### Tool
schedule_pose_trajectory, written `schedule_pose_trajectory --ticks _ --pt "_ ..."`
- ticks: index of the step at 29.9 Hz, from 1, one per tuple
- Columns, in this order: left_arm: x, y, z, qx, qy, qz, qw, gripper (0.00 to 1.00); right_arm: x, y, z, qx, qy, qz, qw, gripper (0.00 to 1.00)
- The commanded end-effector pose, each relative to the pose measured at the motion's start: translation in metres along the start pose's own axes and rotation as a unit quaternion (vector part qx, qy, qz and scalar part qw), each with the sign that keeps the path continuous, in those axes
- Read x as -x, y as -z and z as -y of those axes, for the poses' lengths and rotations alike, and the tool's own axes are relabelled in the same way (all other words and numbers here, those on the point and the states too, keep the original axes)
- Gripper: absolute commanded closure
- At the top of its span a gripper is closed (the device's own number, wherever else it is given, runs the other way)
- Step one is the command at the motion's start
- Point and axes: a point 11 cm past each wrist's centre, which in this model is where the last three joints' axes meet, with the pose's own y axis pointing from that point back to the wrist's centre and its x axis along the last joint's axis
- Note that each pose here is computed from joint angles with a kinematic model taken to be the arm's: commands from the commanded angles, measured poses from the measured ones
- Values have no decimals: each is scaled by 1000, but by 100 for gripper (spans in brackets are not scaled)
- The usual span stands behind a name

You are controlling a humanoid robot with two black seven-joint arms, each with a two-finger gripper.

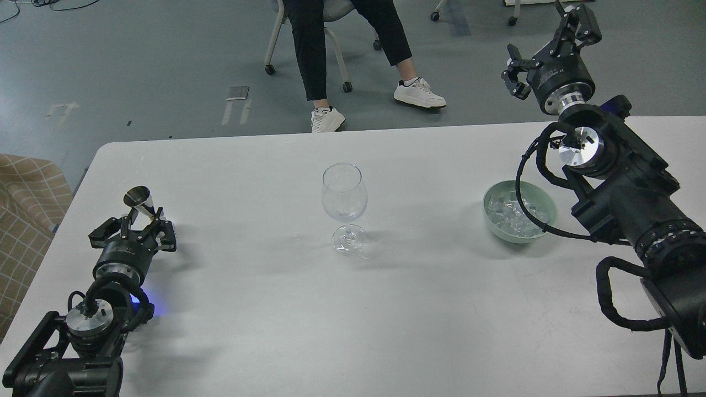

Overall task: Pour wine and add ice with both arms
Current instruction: 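Close the left gripper around the metal jigger cup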

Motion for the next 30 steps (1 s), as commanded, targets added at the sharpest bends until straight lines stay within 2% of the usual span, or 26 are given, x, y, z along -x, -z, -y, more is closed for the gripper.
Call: schedule_pose_trajectory --ticks 1,7,30 --pt "-2 -1 2 2 -4 -1 1000 52 -2 -2 -2 1 -2 1 1000 0" --pt "-5 2 8 2 -14 -6 1000 38 -6 -4 -3 4 -5 0 1000 0" --pt "4 3 26 8 -18 -11 1000 38 -10 -7 -6 6 -9 0 1000 0"
